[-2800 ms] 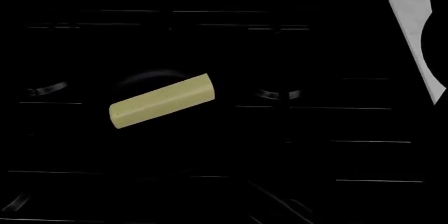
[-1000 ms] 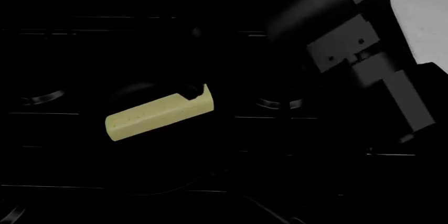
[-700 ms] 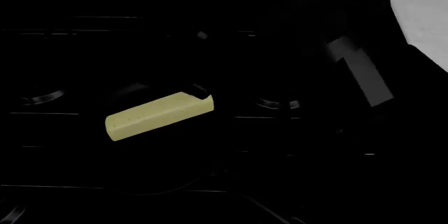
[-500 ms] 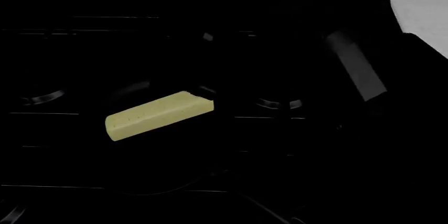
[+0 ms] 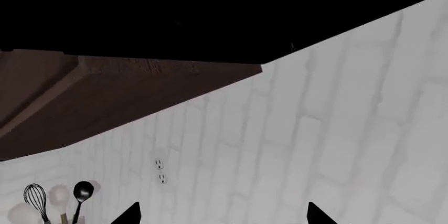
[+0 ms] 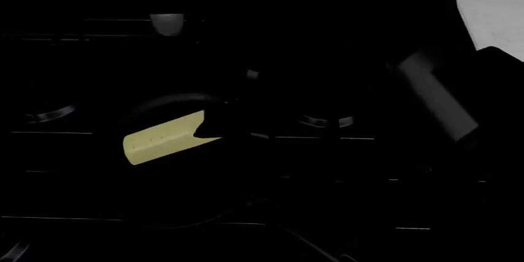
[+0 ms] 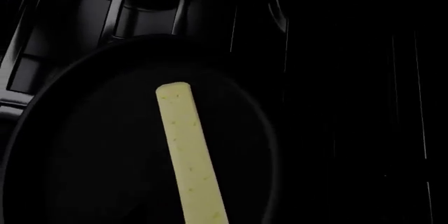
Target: Pick the butter stick from the pan and place it in the bowl.
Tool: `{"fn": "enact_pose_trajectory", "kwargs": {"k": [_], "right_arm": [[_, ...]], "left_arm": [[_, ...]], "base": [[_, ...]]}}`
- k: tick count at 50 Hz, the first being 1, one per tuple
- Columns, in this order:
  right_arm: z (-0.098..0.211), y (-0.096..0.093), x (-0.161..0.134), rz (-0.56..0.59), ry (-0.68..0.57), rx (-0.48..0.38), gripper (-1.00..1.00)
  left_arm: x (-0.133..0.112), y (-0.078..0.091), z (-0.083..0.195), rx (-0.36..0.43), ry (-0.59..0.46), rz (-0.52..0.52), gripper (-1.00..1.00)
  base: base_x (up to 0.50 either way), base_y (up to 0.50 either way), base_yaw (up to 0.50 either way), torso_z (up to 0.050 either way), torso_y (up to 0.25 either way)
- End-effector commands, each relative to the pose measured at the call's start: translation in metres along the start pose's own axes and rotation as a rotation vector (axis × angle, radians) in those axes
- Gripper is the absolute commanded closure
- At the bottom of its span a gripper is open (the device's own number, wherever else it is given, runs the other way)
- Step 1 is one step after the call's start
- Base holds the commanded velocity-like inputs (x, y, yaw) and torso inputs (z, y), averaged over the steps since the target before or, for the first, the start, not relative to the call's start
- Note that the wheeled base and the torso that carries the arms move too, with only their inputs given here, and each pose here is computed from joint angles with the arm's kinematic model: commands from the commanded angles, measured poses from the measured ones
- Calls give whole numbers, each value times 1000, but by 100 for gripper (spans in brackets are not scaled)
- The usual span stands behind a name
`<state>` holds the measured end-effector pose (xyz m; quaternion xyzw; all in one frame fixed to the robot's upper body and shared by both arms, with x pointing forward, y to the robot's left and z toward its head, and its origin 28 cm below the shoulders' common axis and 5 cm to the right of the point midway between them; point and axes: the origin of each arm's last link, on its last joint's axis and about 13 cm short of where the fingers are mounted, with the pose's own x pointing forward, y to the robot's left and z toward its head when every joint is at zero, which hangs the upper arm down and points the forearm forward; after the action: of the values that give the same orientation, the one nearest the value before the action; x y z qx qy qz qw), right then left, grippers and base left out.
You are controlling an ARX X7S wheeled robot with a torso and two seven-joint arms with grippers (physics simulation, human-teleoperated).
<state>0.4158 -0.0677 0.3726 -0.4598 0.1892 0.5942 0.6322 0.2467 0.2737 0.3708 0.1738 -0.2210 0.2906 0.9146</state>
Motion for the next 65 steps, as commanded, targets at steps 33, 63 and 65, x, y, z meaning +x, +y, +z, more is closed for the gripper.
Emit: {"fn": "enact_pose_trajectory", "kwargs": {"k": [33,63,65], "right_arm": [[6,-5,37,63,61,-31,-100],[-6,0,56,95,124,-14,-100],[-7,1,58,100,137,-11,-100]], "left_arm": [[3,-1,-19,-7,32,22,-100],[0,2,-34,-19,64,47,-100],[-1,2,-34,-20,66,48,-100]], "base": [[0,0,0,0,0],[0,0,0,0,-1],[0,1,3,0,0]]}}
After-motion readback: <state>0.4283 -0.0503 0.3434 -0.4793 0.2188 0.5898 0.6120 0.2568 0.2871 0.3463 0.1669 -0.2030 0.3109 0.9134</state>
